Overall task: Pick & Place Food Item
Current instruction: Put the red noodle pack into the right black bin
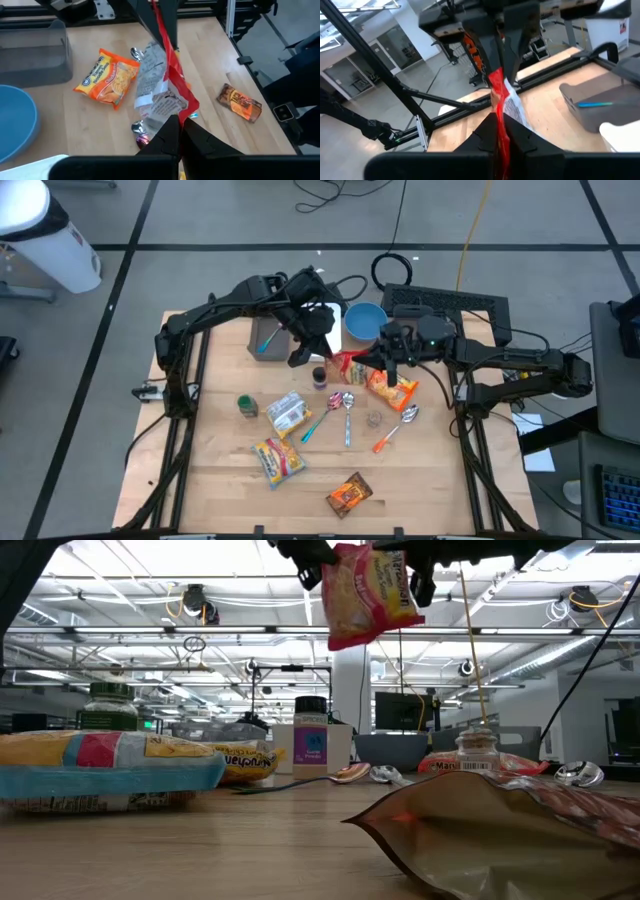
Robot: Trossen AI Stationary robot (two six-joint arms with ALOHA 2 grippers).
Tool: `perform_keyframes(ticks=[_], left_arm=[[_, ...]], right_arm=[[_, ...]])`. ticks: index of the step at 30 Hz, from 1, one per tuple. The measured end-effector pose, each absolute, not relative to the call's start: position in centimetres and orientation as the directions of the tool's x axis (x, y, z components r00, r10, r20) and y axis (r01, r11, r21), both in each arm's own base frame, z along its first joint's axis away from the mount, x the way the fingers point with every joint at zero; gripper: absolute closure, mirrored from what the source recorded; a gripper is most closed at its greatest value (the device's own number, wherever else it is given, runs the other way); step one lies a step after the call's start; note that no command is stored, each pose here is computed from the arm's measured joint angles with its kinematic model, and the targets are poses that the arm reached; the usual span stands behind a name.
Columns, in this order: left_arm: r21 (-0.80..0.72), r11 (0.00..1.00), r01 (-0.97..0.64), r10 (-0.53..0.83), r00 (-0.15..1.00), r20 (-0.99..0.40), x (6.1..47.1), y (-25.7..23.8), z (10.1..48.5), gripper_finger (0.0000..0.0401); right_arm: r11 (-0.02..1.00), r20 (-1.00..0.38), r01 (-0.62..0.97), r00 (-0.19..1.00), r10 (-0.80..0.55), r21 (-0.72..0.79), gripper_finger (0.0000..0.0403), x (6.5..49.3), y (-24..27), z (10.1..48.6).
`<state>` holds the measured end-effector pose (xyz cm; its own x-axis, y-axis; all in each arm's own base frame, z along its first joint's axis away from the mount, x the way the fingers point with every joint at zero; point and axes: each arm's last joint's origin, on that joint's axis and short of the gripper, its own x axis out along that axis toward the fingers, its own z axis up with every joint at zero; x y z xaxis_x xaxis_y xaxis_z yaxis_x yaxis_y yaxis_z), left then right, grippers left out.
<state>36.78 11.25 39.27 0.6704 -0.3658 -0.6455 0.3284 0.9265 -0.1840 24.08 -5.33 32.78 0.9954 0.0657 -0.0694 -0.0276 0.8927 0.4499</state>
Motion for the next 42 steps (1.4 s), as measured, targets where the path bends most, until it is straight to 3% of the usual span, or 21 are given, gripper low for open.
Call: perform_keyframes(ticks=[12, 16, 22, 29, 36, 42], left_arm=[[-0.26, 0.91, 0.322, -0.41, 0.606, -0.682, 36.1, 10.9, 38.7, 0.0399], [-0.292, 0.896, 0.336, -0.441, 0.589, -0.677, 36.0, 10.6, 38.7, 0.0399], [-0.351, 0.859, 0.373, -0.51, 0.553, -0.659, 35.9, 9.6, 38.6, 0.0399], [-0.44, 0.807, 0.394, -0.587, 0.455, -0.67, 35.3, 7.7, 38.4, 0.04], [-0.393, 0.802, 0.449, -0.589, 0.493, -0.64, 34.8, 6.3, 41.5, 0.0399], [-0.421, 0.803, 0.421, -0.591, 0.479, -0.649, 34.1, 6.0, 42.2, 0.04]], right_arm=[[0.784, -0.07, -0.073, 0.987, 0.146, 0.617, 0.023, 23.2, -7.6, 33.0], [0.809, -0.134, -0.056, 0.977, 0.164, 0.585, 0.0198, 23.1, -8.0, 34.7], [0.891, -0.303, -0.043, 0.932, 0.198, 0.452, 0.0198, 24.5, -8.0, 37.7], [0.933, -0.442, -0.154, 0.847, 0.295, 0.326, 0.0205, 28.3, -6.9, 38.7], [0.936, -0.472, -0.232, 0.815, 0.336, 0.264, 0.02, 31.4, -6.3, 37.5], [0.951, -0.396, -0.244, 0.867, 0.303, 0.191, 0.02, 32.9, -6.6, 37.7]])
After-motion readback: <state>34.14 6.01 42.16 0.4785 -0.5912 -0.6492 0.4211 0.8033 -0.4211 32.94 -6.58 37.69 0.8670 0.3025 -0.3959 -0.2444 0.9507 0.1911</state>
